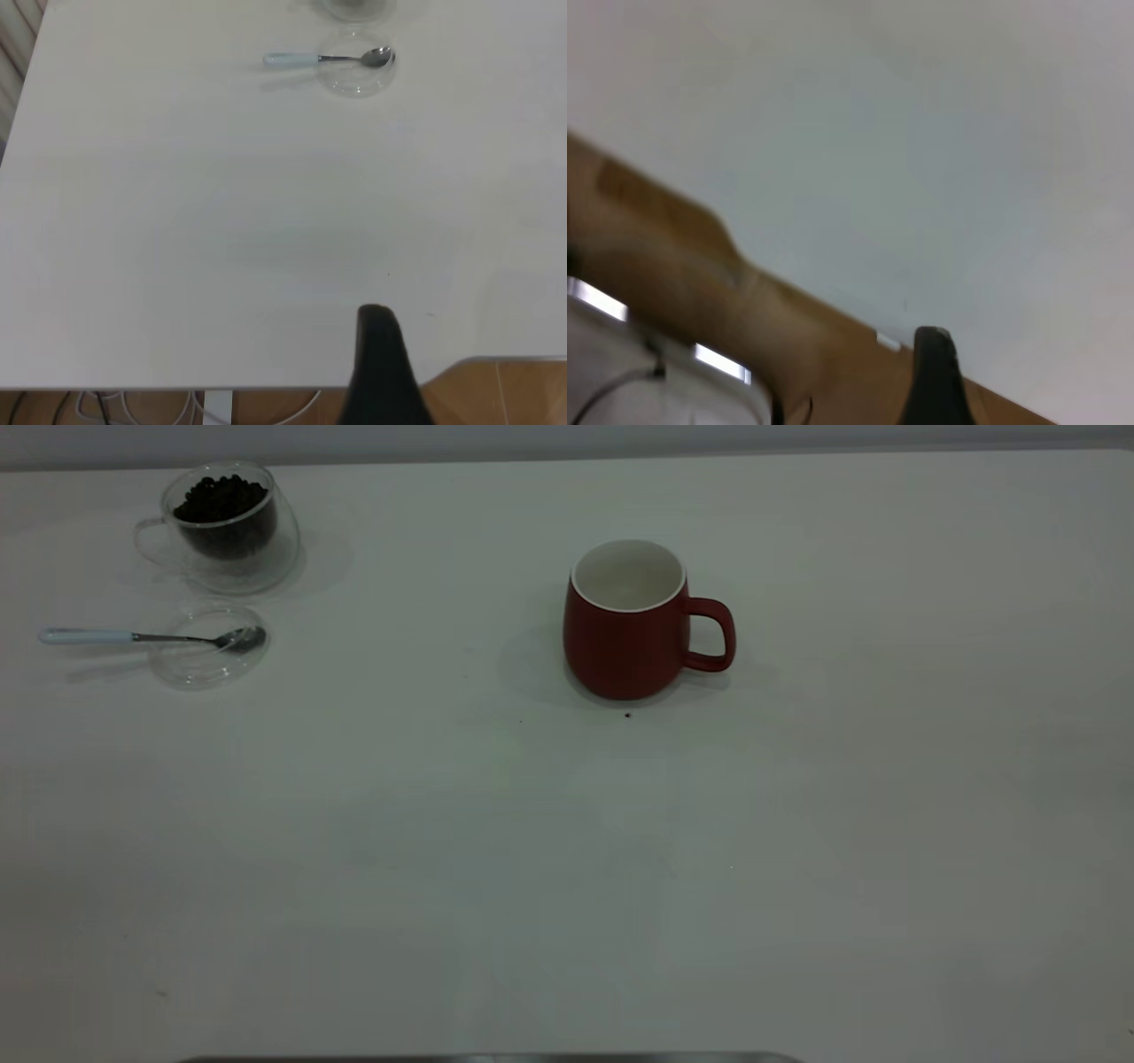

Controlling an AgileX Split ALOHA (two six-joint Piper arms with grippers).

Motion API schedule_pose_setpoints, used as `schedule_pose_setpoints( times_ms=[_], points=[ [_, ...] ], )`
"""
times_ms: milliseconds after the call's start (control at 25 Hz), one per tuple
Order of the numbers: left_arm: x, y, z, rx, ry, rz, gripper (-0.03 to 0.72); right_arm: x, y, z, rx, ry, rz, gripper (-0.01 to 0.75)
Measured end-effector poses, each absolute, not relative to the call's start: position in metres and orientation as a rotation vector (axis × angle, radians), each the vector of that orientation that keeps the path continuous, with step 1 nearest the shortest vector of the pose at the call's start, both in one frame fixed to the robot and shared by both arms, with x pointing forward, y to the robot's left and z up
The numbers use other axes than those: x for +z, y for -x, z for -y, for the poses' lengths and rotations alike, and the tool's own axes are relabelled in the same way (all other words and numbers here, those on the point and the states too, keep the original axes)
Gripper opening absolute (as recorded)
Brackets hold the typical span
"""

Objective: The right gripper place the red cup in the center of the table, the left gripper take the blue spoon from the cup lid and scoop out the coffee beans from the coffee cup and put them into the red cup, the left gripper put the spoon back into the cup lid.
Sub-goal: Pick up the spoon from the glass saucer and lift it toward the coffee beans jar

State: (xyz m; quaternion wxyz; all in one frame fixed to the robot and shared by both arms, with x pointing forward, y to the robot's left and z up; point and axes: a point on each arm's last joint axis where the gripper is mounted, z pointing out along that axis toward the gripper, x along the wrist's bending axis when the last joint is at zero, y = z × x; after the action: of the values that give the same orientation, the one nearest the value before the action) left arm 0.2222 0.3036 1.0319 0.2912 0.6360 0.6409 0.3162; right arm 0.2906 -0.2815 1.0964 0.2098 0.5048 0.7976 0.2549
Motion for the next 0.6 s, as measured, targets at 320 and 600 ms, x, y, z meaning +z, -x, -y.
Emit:
schedule_pose_setpoints(
  times_ms=[320,600],
  points=[
    [1.032,-0.222,-0.304,0.843,-1.696,-1.709,0.584,1.055,-0.245,0.298,0.835,-1.485,-1.81,0.59],
    [1.032,-0.222,-0.304,0.843,-1.695,-1.709,0.584,1.045,-0.239,0.298,0.857,-1.495,-1.727,0.59]
  ],
)
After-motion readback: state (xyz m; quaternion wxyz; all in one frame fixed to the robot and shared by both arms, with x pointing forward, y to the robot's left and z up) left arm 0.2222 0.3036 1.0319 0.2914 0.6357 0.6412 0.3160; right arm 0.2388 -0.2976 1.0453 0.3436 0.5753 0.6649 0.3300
